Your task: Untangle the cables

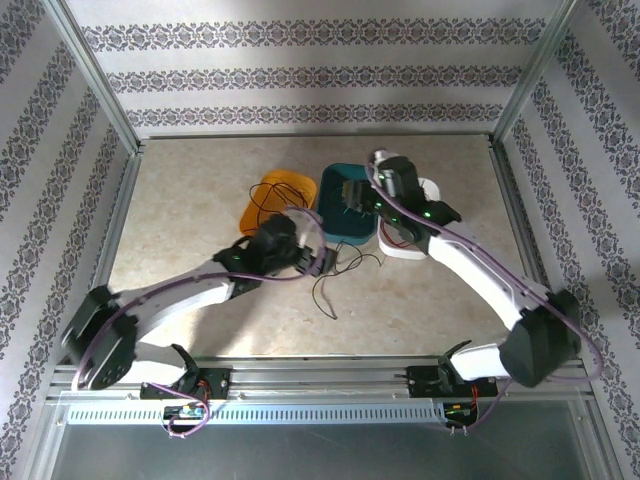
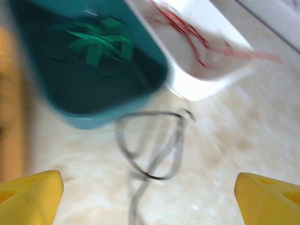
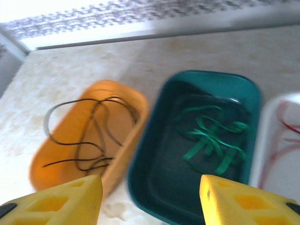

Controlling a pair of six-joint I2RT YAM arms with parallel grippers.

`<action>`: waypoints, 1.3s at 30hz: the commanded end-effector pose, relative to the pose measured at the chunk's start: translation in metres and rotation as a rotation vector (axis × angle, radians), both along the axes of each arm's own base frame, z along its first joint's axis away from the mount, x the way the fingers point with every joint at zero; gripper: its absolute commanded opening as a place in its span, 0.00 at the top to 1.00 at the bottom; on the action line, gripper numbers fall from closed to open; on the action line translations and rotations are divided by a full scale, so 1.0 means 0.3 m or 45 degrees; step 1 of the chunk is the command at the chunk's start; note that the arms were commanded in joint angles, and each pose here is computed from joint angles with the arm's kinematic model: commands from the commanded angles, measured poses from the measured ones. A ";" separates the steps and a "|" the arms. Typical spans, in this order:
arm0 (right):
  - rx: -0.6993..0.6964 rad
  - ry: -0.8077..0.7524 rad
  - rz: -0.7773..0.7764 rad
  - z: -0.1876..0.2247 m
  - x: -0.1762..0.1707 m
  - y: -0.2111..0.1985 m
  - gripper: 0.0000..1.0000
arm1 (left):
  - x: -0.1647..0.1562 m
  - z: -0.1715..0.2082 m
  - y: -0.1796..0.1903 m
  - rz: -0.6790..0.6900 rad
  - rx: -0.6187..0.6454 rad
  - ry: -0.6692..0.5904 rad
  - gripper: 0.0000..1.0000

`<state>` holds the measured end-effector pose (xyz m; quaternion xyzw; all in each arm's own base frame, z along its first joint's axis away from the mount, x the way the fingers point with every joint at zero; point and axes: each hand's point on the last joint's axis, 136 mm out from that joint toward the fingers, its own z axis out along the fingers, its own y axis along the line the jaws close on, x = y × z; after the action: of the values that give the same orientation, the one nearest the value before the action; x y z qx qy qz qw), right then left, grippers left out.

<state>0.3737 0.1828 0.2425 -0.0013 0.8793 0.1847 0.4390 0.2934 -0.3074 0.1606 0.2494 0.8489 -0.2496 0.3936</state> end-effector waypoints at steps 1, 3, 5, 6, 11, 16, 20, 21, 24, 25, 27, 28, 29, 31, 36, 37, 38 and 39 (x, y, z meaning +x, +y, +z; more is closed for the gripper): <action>0.017 0.104 -0.163 -0.111 -0.046 -0.145 0.43 | -0.042 0.020 -0.191 -0.308 -0.048 -0.081 0.06; 0.054 0.124 -0.216 -0.132 -0.072 -0.204 0.43 | -0.037 -0.024 -0.263 -0.367 -0.038 -0.071 0.07; 0.074 0.128 -0.262 -0.138 -0.094 -0.258 0.43 | -0.013 -0.073 -0.311 -0.386 0.007 -0.081 0.08; 0.082 0.129 -0.277 -0.140 -0.106 -0.278 0.43 | 0.006 -0.096 -0.328 -0.385 0.032 -0.089 0.09; 0.111 0.114 -0.295 -0.131 -0.137 -0.318 0.43 | 0.134 -0.241 -0.332 -0.220 0.189 -0.119 0.28; 0.118 0.122 -0.276 -0.132 -0.152 -0.318 0.43 | 0.162 -0.315 -0.325 -0.179 0.271 -0.095 0.45; 0.125 0.106 -0.278 -0.120 -0.157 -0.323 0.43 | 0.155 -0.268 -0.332 -0.167 0.197 -0.101 0.72; 0.126 0.105 -0.278 -0.119 -0.158 -0.323 0.43 | 0.148 -0.244 -0.334 -0.172 0.170 -0.105 0.82; 0.127 0.098 -0.281 -0.114 -0.157 -0.327 0.43 | 0.122 -0.127 -0.339 -0.193 0.058 -0.142 1.00; 0.123 0.101 -0.285 -0.117 -0.157 -0.330 0.43 | 0.109 -0.069 -0.338 -0.197 0.004 -0.158 1.00; 0.124 0.098 -0.290 -0.115 -0.156 -0.332 0.43 | 0.090 0.052 -0.324 -0.186 -0.100 -0.192 1.00; 0.124 0.098 -0.293 -0.117 -0.156 -0.333 0.43 | 0.087 0.118 -0.308 -0.168 -0.154 -0.212 1.00; 0.126 0.096 -0.292 -0.118 -0.155 -0.331 0.43 | 0.089 0.182 -0.286 -0.144 -0.201 -0.227 1.00; 0.129 0.099 -0.293 -0.122 -0.155 -0.330 0.43 | 0.099 0.295 -0.236 -0.099 -0.276 -0.260 1.00; 0.142 0.114 -0.278 -0.140 -0.155 -0.320 0.44 | 0.189 0.508 -0.037 0.087 -0.380 -0.349 1.00; 0.141 0.113 -0.276 -0.141 -0.155 -0.319 0.44 | 0.221 0.527 0.017 0.132 -0.372 -0.363 1.00; 0.141 0.116 -0.275 -0.144 -0.157 -0.319 0.44 | 0.251 0.544 0.067 0.172 -0.357 -0.391 1.00; 0.143 0.116 -0.270 -0.144 -0.158 -0.317 0.44 | 0.277 0.555 0.109 0.207 -0.335 -0.419 1.00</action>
<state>0.3275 0.0870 0.2006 0.1199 0.8841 0.1753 0.4162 0.3575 -0.3041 0.3223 0.1951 0.7402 -0.3066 0.5657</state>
